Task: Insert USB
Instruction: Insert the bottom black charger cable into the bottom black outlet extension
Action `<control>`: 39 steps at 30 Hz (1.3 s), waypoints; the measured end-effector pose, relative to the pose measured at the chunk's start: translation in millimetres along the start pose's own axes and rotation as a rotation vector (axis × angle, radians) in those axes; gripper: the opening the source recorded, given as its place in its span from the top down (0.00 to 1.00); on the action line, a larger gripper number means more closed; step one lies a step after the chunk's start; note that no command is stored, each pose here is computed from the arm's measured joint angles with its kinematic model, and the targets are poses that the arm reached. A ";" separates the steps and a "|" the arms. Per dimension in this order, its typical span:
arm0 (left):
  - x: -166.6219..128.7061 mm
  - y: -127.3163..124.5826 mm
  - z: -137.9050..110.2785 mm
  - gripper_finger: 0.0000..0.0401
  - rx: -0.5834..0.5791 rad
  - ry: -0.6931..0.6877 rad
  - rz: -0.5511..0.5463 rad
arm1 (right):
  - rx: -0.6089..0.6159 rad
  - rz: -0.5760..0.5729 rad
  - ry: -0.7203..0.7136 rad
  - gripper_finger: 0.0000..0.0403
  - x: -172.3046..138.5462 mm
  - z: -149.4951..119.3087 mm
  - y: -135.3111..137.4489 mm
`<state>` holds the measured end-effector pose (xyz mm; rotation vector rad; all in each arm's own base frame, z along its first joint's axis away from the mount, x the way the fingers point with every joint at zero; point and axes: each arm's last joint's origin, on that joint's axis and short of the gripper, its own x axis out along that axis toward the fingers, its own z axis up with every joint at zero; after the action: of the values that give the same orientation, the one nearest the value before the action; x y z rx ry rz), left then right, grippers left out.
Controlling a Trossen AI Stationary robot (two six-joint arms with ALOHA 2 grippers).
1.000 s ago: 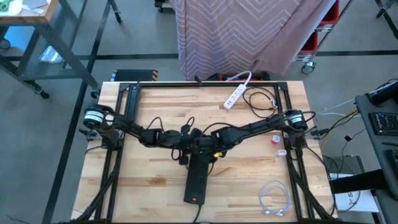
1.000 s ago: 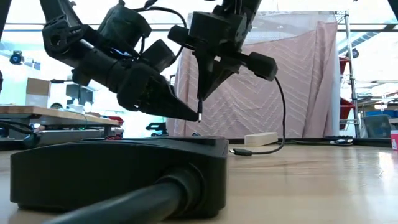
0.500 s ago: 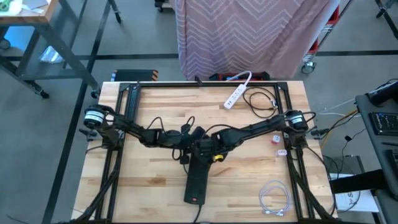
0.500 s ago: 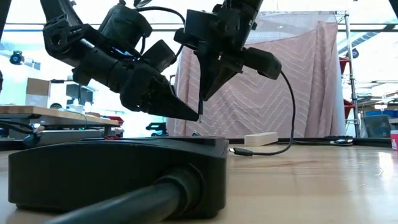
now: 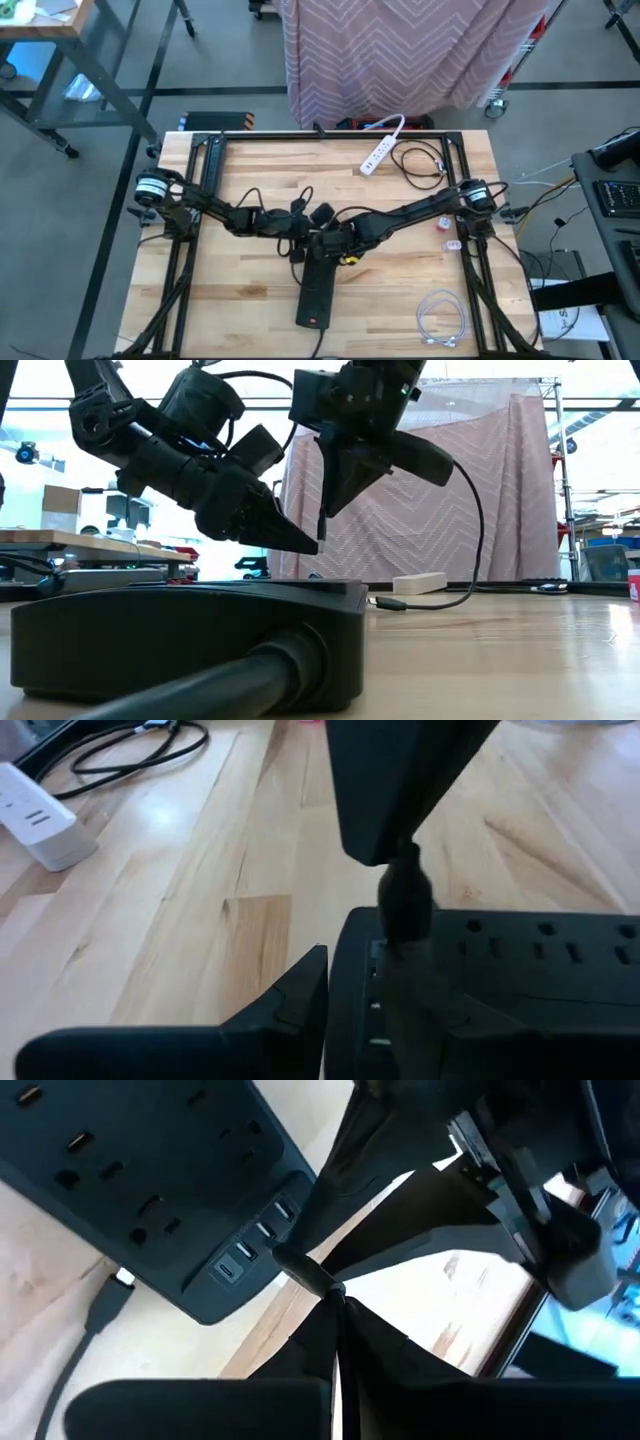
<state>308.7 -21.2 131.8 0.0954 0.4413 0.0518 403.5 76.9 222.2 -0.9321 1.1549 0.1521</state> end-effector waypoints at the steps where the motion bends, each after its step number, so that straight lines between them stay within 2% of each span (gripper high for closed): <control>1: 0.0 0.3 -0.4 0.81 0.001 0.004 0.003 | 0.011 0.001 0.002 1.00 1.3 0.1 0.3; 7: 0.2 0.4 -1.5 0.81 -0.021 0.018 0.004 | 0.049 0.018 0.027 1.00 13.7 2.4 6.5; 12: 3.2 -0.5 -7.9 0.81 -0.021 0.053 0.002 | -0.050 0.012 0.080 1.00 11.4 -1.1 9.5; 16: 5.3 -0.6 -2.5 0.81 -0.023 0.041 0.003 | -0.089 -0.008 0.118 1.00 10.5 -3.6 9.3; 19: 7.4 -0.6 4.1 0.81 -0.026 0.023 0.003 | -0.089 -0.010 0.120 1.00 10.1 -3.8 9.2; 29: 9.1 -0.9 3.3 0.81 -0.022 0.044 0.003 | -0.041 -0.016 0.110 1.00 8.7 -2.8 7.8; 39: 30.7 -5.6 -1.3 0.81 -0.017 0.094 -0.011 | -0.026 -0.022 0.103 1.00 7.8 -0.2 10.5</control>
<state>336.0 -24.4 117.1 0.0740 0.5349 0.0494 401.1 80.8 209.9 -0.9839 1.2399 0.1025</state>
